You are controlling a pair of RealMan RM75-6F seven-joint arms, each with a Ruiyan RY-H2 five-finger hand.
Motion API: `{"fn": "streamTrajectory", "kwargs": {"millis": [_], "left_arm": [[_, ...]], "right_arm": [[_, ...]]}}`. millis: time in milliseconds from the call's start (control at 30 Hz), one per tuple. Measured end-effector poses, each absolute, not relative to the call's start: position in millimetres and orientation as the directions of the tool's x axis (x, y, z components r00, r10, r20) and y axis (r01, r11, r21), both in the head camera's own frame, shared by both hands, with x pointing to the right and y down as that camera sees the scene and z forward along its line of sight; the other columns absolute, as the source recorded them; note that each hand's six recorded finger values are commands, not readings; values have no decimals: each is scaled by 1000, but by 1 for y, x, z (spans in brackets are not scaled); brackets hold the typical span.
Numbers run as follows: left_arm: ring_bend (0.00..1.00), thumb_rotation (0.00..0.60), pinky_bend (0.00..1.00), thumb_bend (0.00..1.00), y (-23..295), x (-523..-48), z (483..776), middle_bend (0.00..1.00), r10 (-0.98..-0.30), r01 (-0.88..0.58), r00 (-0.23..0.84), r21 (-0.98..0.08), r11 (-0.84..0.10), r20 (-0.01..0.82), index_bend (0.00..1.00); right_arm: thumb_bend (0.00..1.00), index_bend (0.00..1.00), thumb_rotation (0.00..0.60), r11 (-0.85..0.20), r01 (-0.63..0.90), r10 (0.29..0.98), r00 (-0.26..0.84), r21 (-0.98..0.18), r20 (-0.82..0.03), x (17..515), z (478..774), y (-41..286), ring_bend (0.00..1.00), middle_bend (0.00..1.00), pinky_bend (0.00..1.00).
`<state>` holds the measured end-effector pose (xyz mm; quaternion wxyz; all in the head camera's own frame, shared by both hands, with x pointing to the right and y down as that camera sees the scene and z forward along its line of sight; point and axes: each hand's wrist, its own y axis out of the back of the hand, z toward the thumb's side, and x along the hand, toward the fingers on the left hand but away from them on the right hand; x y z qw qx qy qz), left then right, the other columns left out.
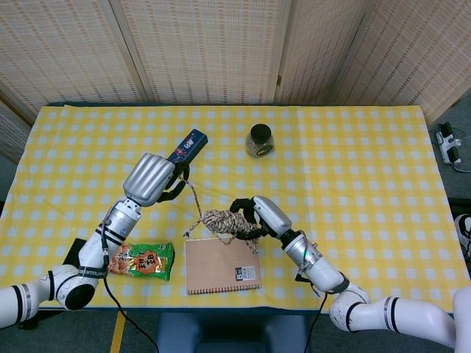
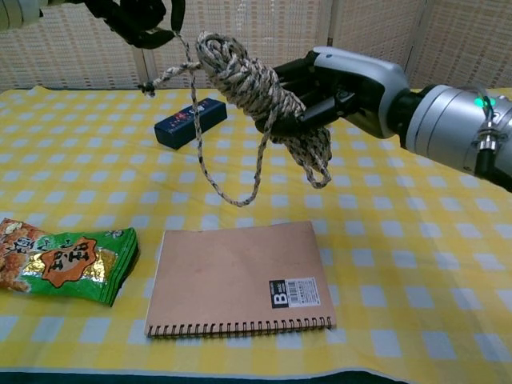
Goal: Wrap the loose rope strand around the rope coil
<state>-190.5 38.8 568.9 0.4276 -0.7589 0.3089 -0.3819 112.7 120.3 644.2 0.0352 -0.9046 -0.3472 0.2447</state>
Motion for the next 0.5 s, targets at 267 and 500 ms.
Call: {"fn": "streamTrajectory", "kwargs": {"millis": [267, 500], "left_arm": [[774, 600, 744, 531, 47, -150, 554, 869, -761, -167, 584, -875, -454, 284, 651], [773, 600, 744, 531, 56, -134, 550, 869, -747, -202, 606, -856, -476, 273, 650]], "right_arm": [[712, 990, 600, -794, 554, 599, 639, -252, -482, 87, 657, 134, 828, 801, 735], [712, 990, 600, -793, 566, 588, 611, -227, -530, 76, 667, 140, 832, 802, 738]]}}
